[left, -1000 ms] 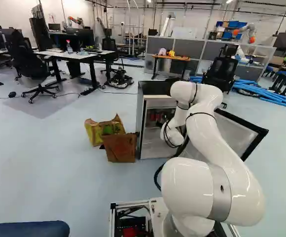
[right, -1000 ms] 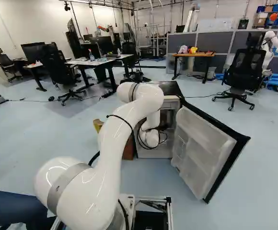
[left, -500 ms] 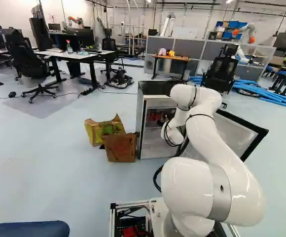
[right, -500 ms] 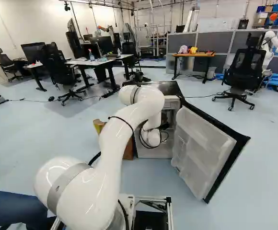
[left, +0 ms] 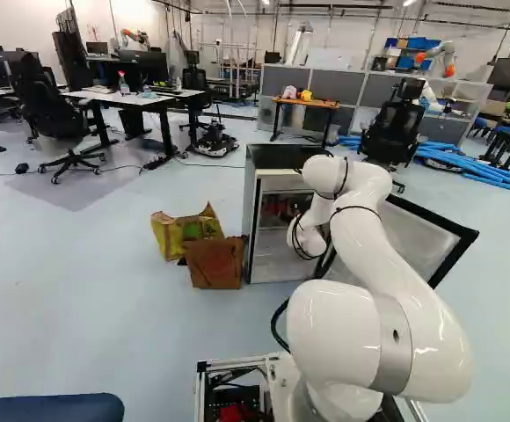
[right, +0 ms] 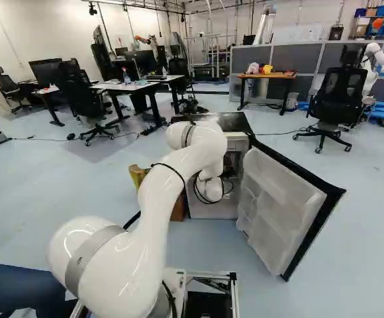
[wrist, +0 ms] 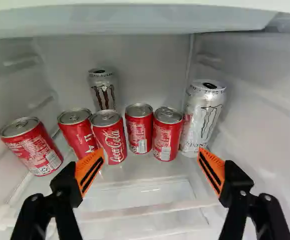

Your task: Grab a drink from the fridge

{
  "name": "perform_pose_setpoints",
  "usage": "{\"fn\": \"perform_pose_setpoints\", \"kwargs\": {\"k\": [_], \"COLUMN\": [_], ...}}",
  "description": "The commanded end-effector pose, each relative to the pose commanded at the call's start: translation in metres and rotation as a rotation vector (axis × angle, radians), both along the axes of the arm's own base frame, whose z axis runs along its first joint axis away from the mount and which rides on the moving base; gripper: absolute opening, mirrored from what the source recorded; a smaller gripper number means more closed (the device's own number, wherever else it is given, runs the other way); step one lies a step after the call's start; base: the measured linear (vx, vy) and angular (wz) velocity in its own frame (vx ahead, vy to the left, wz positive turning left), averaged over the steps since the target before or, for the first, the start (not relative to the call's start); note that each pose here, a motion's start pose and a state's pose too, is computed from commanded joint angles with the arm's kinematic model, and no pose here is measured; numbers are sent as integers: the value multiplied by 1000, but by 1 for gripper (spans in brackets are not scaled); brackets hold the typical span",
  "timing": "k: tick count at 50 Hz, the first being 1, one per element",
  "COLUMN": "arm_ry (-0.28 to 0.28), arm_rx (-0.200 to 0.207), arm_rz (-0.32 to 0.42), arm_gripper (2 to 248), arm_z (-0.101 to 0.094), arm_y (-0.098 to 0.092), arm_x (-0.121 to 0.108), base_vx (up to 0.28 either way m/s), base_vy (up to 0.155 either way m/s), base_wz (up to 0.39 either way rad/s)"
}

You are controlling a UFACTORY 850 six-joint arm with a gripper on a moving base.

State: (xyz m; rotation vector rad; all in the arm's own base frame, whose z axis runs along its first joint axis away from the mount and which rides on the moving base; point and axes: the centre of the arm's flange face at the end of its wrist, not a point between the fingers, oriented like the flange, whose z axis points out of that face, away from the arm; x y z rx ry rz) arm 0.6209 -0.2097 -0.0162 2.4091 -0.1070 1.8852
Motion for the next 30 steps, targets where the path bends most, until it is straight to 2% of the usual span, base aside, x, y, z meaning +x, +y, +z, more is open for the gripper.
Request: {"fn": "perform_pose_setpoints", "kwargs": {"k": [30], "arm_ry": [-23], "arm_rx": [-6], "arm_rz": [-27], "arm_gripper": [247], "arm_z": [-5], "arm_y": [-5], "arm_x": [11], "base_vx": [0], "base_vy": [0], "base_wz": [0]}}
